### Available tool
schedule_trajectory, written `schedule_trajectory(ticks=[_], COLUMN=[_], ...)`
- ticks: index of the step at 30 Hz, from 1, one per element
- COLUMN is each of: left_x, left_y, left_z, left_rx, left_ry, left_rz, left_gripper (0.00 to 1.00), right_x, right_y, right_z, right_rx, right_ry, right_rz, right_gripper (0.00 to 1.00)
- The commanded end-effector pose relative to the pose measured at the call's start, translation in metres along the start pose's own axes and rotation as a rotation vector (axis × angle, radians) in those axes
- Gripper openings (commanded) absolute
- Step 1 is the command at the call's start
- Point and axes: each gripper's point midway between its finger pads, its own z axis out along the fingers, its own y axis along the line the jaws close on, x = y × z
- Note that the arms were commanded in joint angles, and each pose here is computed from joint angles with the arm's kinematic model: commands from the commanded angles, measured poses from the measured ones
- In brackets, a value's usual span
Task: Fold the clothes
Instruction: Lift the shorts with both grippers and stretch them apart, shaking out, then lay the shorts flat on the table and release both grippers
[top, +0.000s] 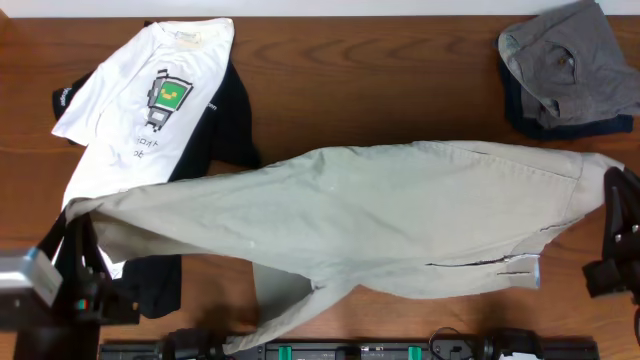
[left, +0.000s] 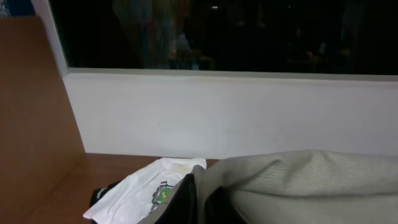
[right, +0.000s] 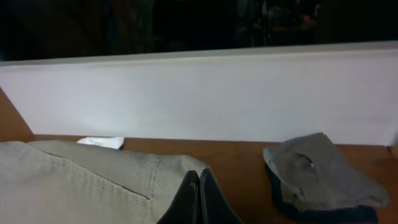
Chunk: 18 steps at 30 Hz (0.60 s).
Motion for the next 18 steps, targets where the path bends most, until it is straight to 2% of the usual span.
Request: schedule_trajectory(ticks=[1,11,18], left_x=[0.010,0.074,0.140], left_y=[0.006,0.014,-0.001], left_z=[0.029,0.149,0.248], left_rx=[-0.023,-0.016,0.105], left_ry=[0.073,0.398,0.577], left_rz=[-0.010,-0.036,-0.076], left_gripper=[0.06,0.06,0.06], right_x=[0.007,0.070,0.130], right_y=[-0.018,-0.055,-0.084], right_z=[0.032,0.146,0.230], right_rx=[0.062,0.099,0.120], right_ry=[0.081,0.420,0.618], right_rz=[0.038,0.118,0.163], right_gripper=[0.01,0.01,0.01])
